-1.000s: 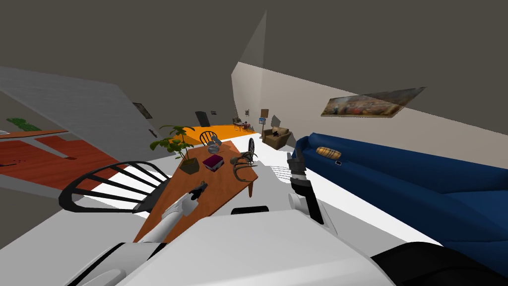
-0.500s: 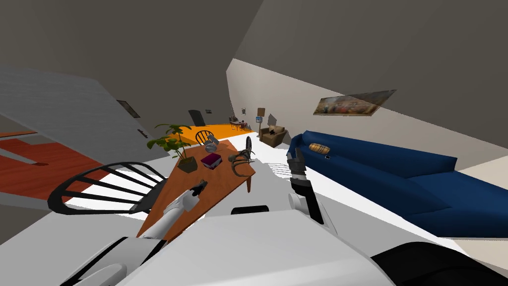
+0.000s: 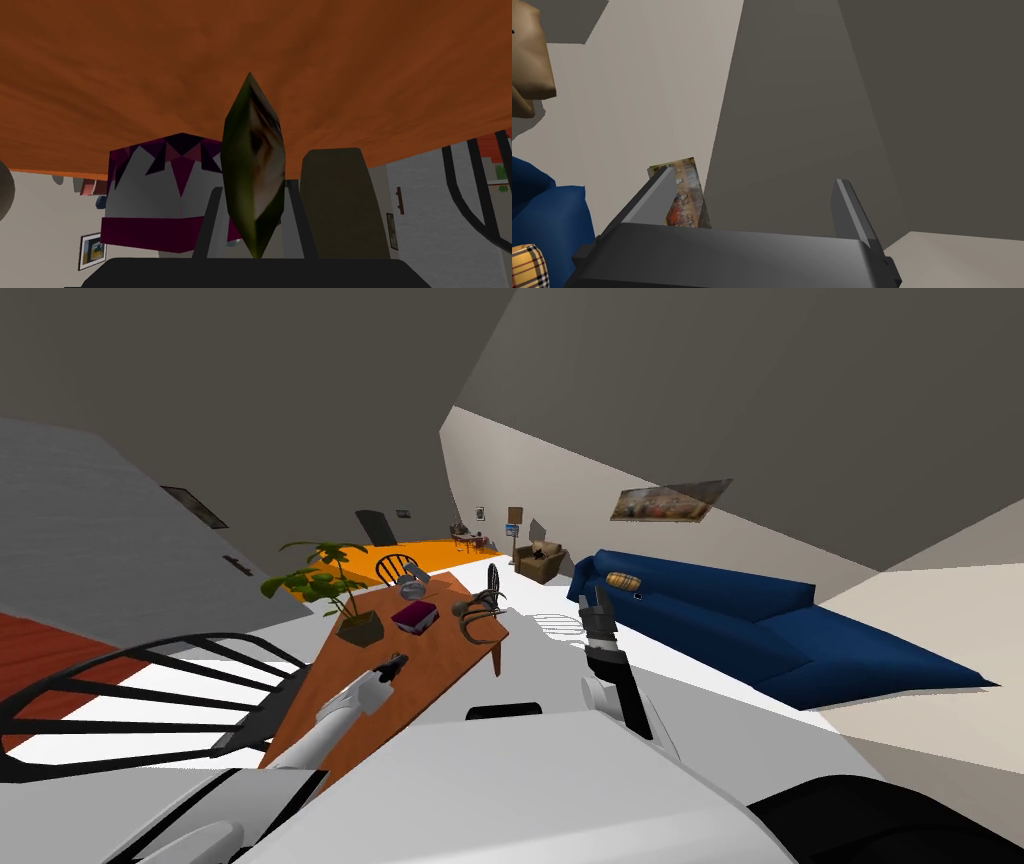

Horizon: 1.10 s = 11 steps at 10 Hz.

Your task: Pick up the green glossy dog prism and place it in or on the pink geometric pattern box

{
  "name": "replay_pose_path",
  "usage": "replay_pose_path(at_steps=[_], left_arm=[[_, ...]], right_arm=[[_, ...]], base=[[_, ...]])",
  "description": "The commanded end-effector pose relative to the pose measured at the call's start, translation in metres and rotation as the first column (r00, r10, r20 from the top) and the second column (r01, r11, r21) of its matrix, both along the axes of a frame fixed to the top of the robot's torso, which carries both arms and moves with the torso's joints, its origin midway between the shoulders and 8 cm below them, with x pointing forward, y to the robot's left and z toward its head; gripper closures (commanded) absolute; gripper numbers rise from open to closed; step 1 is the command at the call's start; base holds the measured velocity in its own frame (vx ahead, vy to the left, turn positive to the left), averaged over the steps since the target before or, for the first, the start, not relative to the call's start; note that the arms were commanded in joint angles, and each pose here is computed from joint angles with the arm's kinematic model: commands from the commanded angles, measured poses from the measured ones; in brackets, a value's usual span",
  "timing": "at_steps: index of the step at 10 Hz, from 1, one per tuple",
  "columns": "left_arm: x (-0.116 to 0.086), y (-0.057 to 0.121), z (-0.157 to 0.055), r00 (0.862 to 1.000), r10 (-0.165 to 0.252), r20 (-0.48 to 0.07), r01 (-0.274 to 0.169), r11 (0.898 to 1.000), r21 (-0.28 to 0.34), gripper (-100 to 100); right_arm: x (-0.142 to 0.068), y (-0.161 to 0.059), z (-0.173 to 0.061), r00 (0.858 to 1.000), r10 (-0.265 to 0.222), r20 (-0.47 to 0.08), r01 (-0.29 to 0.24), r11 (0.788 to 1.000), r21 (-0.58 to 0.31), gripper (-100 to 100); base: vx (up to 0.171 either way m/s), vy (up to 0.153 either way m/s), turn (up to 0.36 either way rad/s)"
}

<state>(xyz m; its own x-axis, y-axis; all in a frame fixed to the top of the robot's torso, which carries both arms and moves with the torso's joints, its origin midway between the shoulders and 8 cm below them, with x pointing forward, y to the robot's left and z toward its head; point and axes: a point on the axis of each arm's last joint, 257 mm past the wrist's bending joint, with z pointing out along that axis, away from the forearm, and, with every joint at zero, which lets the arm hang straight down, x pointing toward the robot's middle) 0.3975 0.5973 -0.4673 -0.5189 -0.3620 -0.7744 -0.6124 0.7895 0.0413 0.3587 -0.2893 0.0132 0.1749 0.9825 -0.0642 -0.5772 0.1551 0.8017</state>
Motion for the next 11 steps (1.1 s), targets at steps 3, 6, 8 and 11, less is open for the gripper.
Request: replay_pose_path(at_steps=[3,6,8,11], left_arm=[[-0.019,0.044,0.012,0.998,0.054,-0.045,-0.051,0.996,0.069,100],[-0.033,0.071,0.022,0.993,0.094,-0.071,-0.086,0.990,0.112,100],[-0.040,0.084,0.027,0.990,0.115,-0.083,-0.104,0.986,0.133,100],[-0.061,0.120,0.045,0.977,0.181,-0.113,-0.158,0.969,0.190,100]], right_arm=[[0.000,0.000,0.000,1.000,0.000,0.000,0.000,1.000,0.000,0],[0.000,0.000,0.000,1.000,0.000,0.000,0.000,1.000,0.000,0],[0.000,0.000,0.000,1.000,0.000,0.000,0.000,1.000,0.000,0],[0.000,0.000,0.000,1.000,0.000,0.000,0.000,1.000,0.000,0]], base=[[-0.028,0.005,-0.194],[-0.031,0.006,-0.165],[-0.026,0.008,-0.111],[-0.036,0.006,-0.223]])
